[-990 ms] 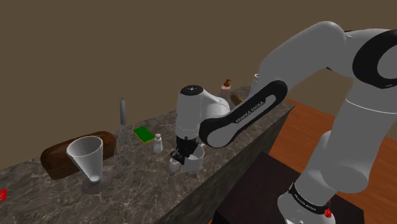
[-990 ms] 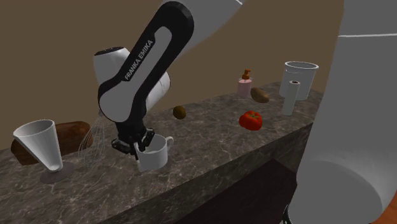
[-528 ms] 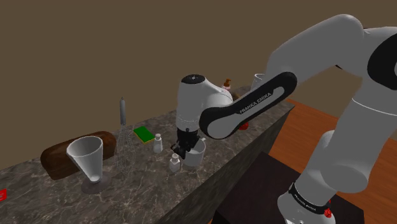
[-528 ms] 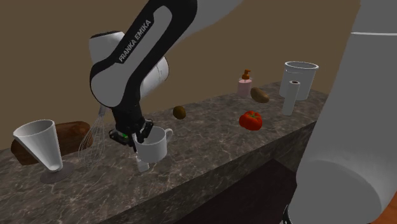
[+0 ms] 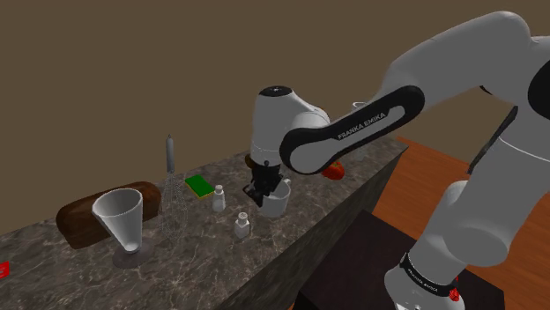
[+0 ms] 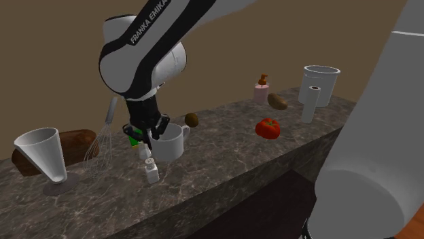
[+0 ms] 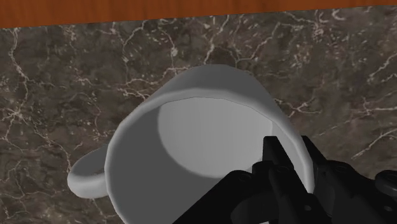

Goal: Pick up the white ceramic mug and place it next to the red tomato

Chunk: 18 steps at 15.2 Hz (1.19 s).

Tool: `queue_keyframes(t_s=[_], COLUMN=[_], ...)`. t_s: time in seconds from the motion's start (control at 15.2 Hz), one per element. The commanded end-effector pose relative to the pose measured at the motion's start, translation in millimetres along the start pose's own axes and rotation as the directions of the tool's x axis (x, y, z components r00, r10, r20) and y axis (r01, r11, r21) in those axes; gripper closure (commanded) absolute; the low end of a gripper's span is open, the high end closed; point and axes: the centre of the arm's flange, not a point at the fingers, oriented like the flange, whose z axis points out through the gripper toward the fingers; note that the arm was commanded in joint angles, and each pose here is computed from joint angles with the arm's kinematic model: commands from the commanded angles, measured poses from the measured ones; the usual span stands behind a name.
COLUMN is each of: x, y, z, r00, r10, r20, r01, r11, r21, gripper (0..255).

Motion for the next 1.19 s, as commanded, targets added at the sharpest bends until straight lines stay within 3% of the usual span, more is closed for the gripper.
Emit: queue_keyframes(t_s=[0.0, 1.12], x=[8, 75], y=[25, 239], z=[2, 16], r00=[1.000, 1.000], r10=[-0.001, -0.001], r20=[0.000, 0.000], r01=[0.001, 0.001], r11=[1.000, 1.000], r21=[0.000, 0.000], gripper=[255, 255])
